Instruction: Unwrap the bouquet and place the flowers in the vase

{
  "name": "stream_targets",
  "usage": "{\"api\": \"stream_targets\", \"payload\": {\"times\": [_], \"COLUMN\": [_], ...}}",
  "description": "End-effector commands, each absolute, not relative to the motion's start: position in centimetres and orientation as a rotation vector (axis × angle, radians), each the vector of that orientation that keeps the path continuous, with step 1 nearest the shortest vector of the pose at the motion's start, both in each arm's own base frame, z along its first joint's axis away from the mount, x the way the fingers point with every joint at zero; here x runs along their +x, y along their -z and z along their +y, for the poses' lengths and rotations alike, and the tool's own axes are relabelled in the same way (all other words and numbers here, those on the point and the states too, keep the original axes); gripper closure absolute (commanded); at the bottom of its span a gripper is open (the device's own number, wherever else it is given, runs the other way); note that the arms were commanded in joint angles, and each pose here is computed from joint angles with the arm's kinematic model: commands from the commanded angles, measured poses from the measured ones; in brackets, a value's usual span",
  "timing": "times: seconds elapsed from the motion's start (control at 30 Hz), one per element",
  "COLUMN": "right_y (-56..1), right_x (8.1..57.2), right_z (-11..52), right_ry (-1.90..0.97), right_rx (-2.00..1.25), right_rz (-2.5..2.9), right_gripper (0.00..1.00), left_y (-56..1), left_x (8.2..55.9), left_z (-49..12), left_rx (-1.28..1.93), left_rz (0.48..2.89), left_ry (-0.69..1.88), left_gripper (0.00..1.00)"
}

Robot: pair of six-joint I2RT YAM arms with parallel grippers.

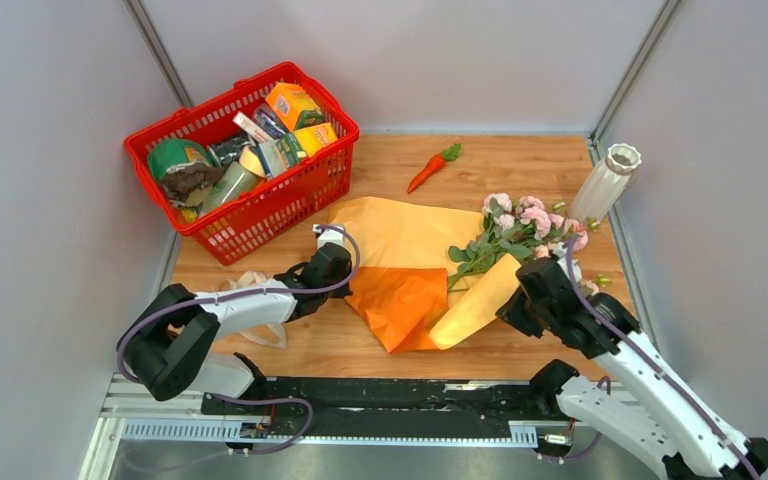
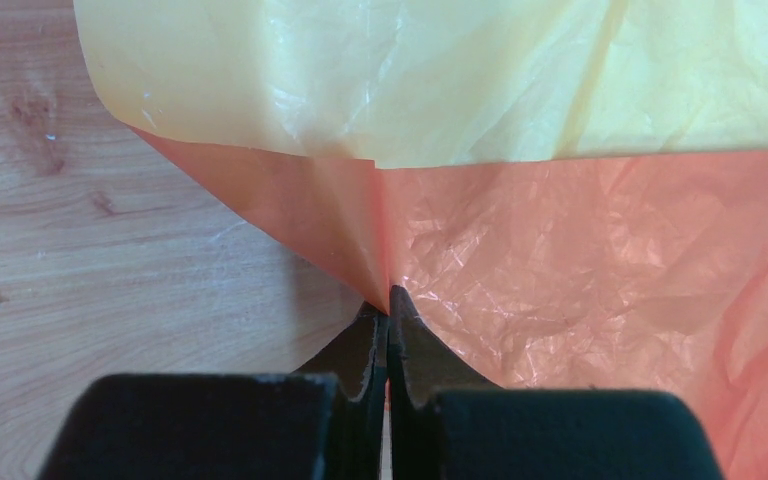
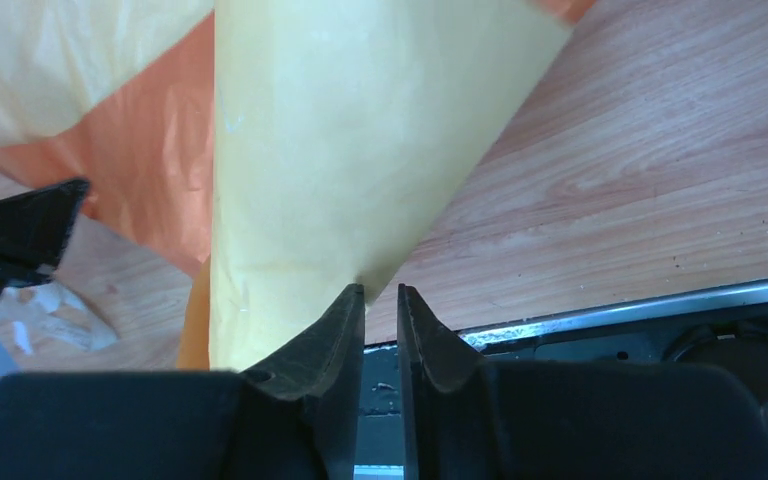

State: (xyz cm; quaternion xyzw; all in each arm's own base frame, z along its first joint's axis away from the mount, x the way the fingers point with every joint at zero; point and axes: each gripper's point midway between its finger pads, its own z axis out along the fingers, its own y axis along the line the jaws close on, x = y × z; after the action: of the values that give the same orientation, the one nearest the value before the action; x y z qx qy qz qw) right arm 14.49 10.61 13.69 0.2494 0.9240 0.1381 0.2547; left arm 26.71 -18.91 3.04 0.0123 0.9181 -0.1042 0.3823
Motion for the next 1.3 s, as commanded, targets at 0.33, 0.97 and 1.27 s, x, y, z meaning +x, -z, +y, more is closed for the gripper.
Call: {"api": "stream_targets", "payload": {"times": [0.33, 0.97, 1.27], "right_y": [-30.6, -11.1, -10.5], "right_x": [17.5, 20.2, 12.3], "right_z": [11.5, 18.4, 15.1], "right_ry": [-0.895, -0.457, -0.679], "right_rx": [0.571, 0.098, 0.264], "right_rz": [1.865, 2.666, 2.639], "right_gripper": [0.60, 0.69, 0.65], "left_y": [-3.9, -4.0, -4.1], "left_x": [27.1, 27.4, 27.4], "left_z": [-20.0, -18.9, -19.1], "left_rx": [0.072, 0.023, 0.048], "left_rz": [2.306, 2.314, 2.312], "left_ry": [0.344, 0.266, 0.270], "left_gripper": [1.00, 1.00, 1.00]}}
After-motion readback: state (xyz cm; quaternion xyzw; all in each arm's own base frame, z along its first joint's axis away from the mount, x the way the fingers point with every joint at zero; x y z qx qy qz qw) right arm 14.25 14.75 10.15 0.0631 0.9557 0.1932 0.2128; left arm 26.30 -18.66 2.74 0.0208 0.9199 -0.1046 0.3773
